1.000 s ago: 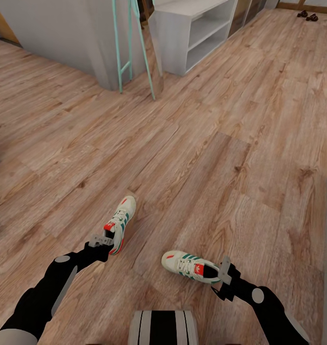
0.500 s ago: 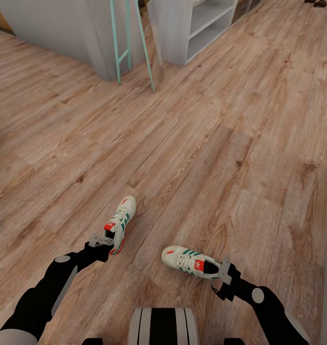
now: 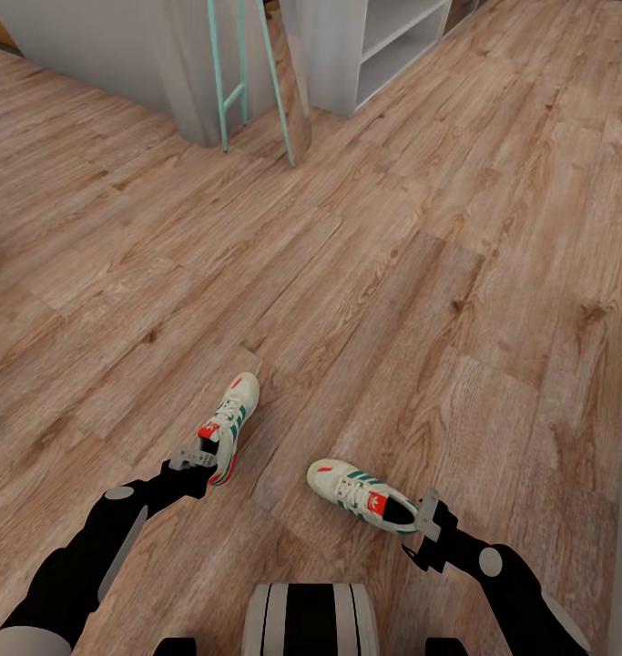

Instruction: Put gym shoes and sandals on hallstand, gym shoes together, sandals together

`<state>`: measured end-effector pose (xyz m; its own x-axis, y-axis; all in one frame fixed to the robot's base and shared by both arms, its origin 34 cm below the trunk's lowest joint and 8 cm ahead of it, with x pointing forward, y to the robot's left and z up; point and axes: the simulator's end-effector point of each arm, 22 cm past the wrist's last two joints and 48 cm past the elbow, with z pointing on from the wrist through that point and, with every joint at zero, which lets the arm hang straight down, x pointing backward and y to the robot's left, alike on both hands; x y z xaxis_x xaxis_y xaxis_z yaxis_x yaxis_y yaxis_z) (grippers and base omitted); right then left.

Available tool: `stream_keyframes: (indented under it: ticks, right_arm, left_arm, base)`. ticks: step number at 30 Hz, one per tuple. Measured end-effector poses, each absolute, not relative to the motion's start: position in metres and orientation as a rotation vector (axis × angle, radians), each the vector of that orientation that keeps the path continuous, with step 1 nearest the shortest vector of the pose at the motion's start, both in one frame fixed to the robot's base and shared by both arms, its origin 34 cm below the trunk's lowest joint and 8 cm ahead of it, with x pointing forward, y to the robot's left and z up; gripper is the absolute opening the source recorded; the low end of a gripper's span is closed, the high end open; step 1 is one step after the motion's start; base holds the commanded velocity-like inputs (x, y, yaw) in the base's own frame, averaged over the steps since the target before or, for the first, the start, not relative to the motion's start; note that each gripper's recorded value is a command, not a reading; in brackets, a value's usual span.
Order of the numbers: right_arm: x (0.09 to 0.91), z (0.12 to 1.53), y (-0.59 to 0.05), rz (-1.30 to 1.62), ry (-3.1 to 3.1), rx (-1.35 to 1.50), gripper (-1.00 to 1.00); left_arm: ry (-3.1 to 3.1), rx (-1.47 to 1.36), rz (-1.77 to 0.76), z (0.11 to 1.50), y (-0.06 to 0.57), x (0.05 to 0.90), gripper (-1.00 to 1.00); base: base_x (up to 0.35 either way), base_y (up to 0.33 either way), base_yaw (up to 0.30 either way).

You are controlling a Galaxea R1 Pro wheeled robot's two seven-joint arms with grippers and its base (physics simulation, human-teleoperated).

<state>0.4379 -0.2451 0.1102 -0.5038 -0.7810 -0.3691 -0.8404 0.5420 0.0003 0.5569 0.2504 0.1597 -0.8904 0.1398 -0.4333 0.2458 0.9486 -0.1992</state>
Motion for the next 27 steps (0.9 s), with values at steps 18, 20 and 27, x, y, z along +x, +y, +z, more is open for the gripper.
stream_keyframes:
  ticks: [18,20,27]
  right_arm:
    - [0.429,0.101,-0.246,0.273,2.478,-1.342,1.00]
    - [0.428,0.101,-0.246,0.273,2.478,-1.342,1.00]
    - [0.430,0.101,-0.254,0.255,2.496,-1.313,1.00]
  left_arm:
    - [2.703,0.276,-0.352,0.148,0.250,0.547,-1.00]
    - [2.703,0.275,-0.352,0.147,0.251,0.547,-1.00]
    - [2.704,0.274,-0.351,0.147,0.251,0.546,-1.00]
  base:
    - [0.000,0.000,0.000]
    - [0.000,0.000,0.000]
    - [0.037,0.000,0.000]
